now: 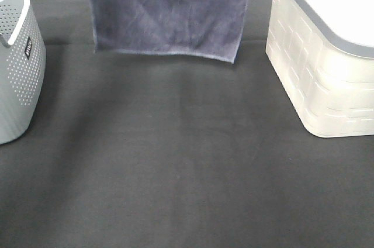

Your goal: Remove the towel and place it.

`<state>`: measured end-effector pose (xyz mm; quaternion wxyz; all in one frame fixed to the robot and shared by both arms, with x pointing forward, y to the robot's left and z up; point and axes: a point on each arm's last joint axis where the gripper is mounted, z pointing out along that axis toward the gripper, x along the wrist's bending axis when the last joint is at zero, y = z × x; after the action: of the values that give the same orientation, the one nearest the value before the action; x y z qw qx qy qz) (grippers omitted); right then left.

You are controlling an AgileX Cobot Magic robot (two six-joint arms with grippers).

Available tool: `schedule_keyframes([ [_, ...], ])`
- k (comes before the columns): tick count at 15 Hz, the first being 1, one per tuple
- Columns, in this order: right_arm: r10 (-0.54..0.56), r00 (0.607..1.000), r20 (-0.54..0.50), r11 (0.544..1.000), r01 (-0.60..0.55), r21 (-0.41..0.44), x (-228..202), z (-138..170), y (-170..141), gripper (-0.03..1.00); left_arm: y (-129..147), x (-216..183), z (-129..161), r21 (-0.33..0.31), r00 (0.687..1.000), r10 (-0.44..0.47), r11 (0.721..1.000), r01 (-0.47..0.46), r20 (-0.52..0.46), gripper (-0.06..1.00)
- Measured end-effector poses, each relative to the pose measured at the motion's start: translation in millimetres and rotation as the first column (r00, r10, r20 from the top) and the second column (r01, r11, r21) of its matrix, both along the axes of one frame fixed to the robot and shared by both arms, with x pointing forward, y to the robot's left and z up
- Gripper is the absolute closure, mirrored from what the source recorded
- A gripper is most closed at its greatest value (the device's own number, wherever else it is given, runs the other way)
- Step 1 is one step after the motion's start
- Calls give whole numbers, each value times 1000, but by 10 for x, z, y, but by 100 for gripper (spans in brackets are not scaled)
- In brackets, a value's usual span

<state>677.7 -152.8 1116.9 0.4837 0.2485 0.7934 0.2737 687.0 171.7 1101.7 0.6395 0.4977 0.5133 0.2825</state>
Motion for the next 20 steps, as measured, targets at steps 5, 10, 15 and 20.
schedule_keyframes([
  [5,29,999,16,998,-30,49,-62,-175,4,95,-42,45,-192,126,998,-42,991,35,47,94],
  [10,113,981,-160,993,-109,36,-902,-1089,-206,95,101,-926,-1251,121,984,-167,977,175,-68,94],
  [15,136,941,-311,991,-135,24,-1337,-1567,-230,95,223,-1443,-1651,159,965,-182,964,213,-187,94],
  [20,165,903,-396,985,-174,14,-1637,-1866,-235,95,303,-1783,-1944,164,931,-179,957,240,-319,94],
])
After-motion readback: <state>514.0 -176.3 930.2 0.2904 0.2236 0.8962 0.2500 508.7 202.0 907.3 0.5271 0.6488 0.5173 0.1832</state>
